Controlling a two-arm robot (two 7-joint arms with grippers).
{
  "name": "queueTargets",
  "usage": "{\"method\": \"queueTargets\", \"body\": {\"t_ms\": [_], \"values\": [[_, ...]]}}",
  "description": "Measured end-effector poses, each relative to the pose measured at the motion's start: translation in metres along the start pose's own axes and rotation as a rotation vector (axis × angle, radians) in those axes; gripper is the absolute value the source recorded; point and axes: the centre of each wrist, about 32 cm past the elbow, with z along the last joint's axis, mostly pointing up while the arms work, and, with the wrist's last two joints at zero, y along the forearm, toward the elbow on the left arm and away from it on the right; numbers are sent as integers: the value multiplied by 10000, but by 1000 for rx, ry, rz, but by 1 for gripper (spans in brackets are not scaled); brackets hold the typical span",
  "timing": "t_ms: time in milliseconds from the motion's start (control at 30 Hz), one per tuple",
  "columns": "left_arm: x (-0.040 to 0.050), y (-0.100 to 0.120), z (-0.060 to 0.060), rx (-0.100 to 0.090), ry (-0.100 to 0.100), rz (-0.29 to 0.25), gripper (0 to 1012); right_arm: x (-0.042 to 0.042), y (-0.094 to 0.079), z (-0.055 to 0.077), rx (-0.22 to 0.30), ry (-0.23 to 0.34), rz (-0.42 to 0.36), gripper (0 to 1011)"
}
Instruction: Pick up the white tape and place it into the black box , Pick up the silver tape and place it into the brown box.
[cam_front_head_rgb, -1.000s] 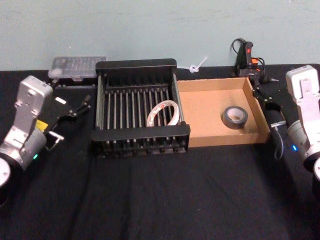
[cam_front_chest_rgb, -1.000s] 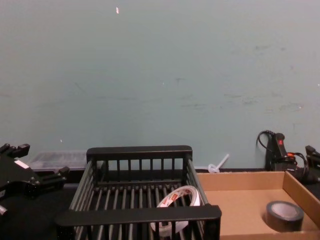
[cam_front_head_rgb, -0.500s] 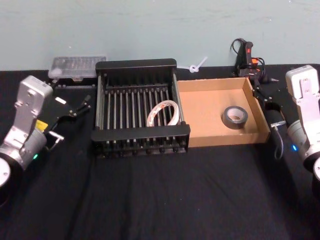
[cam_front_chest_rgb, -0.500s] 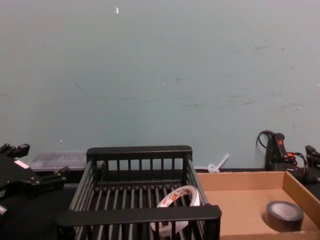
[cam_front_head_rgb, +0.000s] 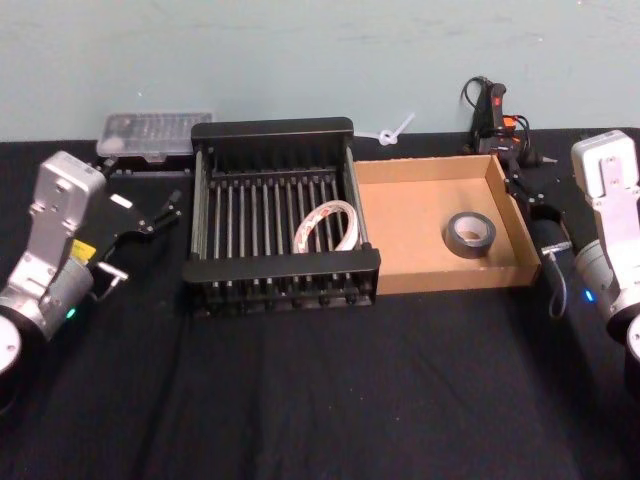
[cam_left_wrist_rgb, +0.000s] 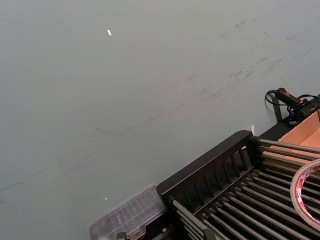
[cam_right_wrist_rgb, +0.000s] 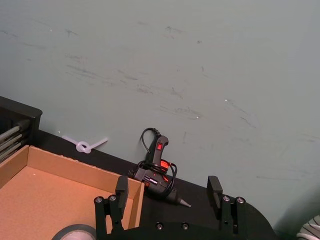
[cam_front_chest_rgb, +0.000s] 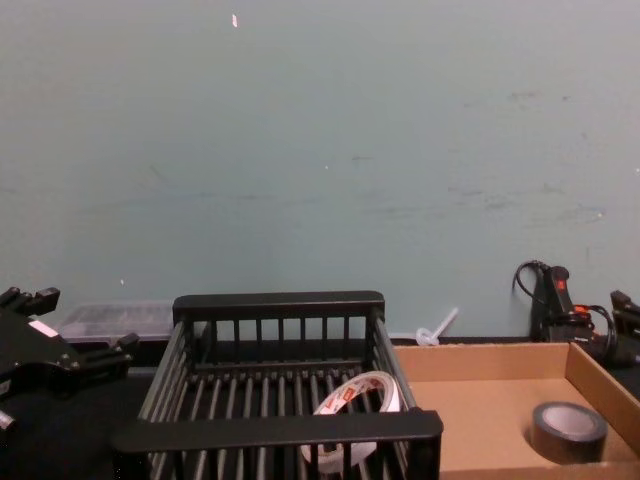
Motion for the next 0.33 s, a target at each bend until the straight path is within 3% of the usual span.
{"method": "queueTargets", "body": {"t_ms": [333], "values": [[0,0,0,0,0,0,1001,0,0,0,0,0,0,1002]]}}
